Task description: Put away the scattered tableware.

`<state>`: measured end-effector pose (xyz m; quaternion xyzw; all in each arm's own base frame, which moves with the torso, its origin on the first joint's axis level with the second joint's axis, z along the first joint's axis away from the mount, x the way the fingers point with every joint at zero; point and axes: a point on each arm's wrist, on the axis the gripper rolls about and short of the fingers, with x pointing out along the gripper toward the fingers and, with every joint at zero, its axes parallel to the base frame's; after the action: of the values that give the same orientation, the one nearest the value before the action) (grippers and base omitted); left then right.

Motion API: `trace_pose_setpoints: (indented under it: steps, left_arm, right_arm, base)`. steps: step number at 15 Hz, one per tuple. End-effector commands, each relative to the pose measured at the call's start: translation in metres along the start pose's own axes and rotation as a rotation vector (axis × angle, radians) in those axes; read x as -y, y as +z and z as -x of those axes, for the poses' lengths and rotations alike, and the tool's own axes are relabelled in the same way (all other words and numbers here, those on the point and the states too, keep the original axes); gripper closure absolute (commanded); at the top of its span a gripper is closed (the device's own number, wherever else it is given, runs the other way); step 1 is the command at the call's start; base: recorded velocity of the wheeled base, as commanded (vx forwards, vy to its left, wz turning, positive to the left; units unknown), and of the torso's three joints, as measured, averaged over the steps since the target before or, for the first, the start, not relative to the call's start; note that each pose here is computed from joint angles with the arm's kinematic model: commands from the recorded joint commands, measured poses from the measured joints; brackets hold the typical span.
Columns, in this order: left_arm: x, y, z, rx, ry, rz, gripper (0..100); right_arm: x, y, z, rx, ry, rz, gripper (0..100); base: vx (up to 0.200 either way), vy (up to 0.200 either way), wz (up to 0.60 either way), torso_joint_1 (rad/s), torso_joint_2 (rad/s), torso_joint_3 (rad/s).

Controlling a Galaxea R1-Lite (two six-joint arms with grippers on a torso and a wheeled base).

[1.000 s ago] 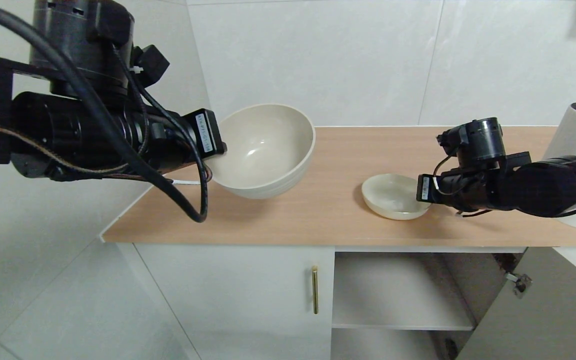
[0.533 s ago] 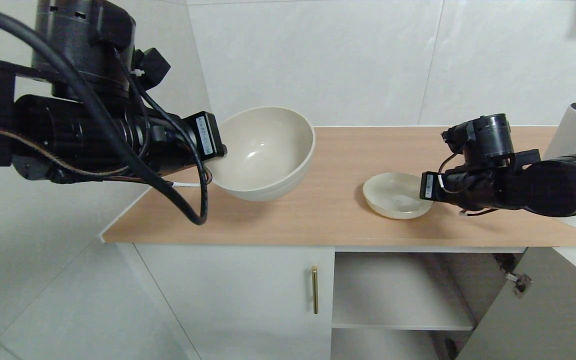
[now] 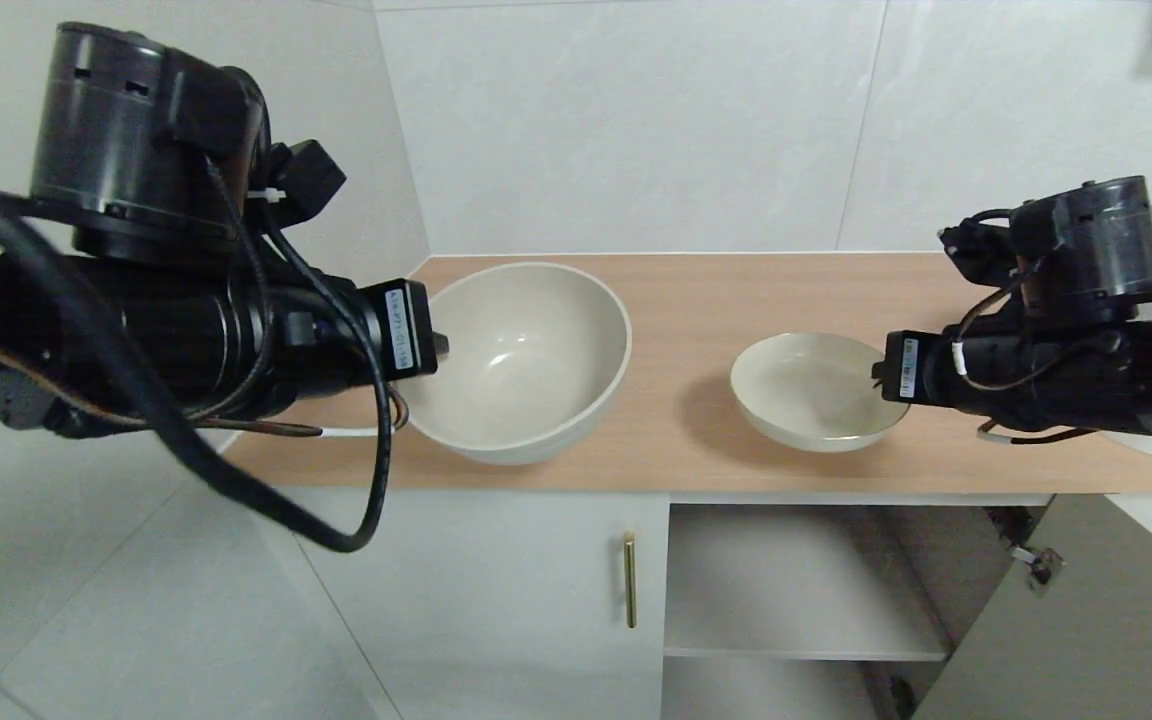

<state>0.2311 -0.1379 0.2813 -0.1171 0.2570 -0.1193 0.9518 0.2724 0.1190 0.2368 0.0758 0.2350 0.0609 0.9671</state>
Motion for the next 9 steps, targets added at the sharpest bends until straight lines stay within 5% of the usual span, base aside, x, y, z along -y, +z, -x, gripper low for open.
trace_pose_setpoints:
  steps: [1,5,9]
  left_arm:
    - [-0.005,-0.005,0.025,0.021,-0.022,-0.001,100]
    - [-0.013,-0.031,0.050,-0.012,-0.046,-0.024,100]
    - [-0.014,-0.036,0.056,-0.016,-0.057,-0.030,100]
  right_arm:
    - [0.000,0.001,0.041,0.048,0.045,-0.022,100]
    - [0.012,-0.015,0.064,0.042,0.046,-0.064,100]
    - [0.014,-0.030,0.070,0.011,0.050,-0.067,100]
  base:
    - [0.000,0.000,0.00,0.000,0.00,0.000]
    - [0.000,0.000,0.00,0.000,0.00,0.000]
    - [0.000,0.000,0.00,0.000,0.00,0.000]
